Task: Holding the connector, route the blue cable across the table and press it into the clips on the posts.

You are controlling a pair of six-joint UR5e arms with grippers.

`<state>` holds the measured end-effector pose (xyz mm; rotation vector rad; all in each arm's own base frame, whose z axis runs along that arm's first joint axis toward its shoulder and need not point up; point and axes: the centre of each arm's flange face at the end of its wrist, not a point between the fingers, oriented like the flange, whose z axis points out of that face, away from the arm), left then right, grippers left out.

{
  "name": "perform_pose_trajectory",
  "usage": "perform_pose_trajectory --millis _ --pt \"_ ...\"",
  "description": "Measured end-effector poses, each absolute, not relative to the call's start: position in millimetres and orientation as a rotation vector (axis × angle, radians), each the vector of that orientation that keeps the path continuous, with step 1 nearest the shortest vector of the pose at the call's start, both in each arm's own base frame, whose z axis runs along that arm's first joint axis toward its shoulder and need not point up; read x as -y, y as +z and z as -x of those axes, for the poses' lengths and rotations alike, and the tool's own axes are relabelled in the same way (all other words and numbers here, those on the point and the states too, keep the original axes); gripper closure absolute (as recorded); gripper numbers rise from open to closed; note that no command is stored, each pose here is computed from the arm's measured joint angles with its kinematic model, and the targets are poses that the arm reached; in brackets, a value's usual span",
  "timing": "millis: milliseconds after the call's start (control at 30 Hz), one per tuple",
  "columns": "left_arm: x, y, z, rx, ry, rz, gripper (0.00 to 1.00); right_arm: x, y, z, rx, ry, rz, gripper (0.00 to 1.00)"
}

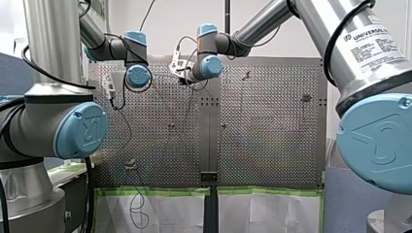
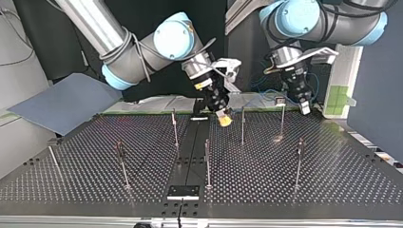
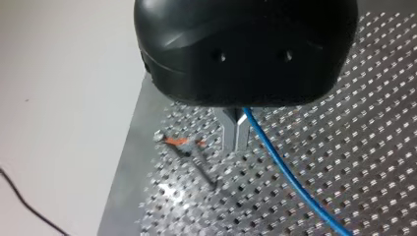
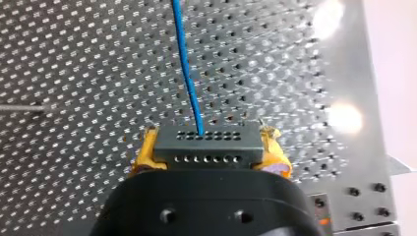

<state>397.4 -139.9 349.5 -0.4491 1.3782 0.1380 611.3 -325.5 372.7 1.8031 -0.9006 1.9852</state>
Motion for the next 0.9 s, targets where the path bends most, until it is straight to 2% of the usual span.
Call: perform_pose_trajectory --millis 200,733,900 --pt "132.3 369.9 -411.1 -1.350 0.135 0.453 1.00 331.3 387.3 -616.8 0.907 2.003 -1.789 1.00" --pt "92.4 379.8 -445.0 -1.340 0.149 0.445 1.00 346.0 371.7 -639.8 0.959 1.908 -1.864 1.00" --pt "86.9 382.6 -455.1 -1.338 0.136 0.430 1.00 350.5 384.0 -643.0 0.960 1.913 -1.845 1.00"
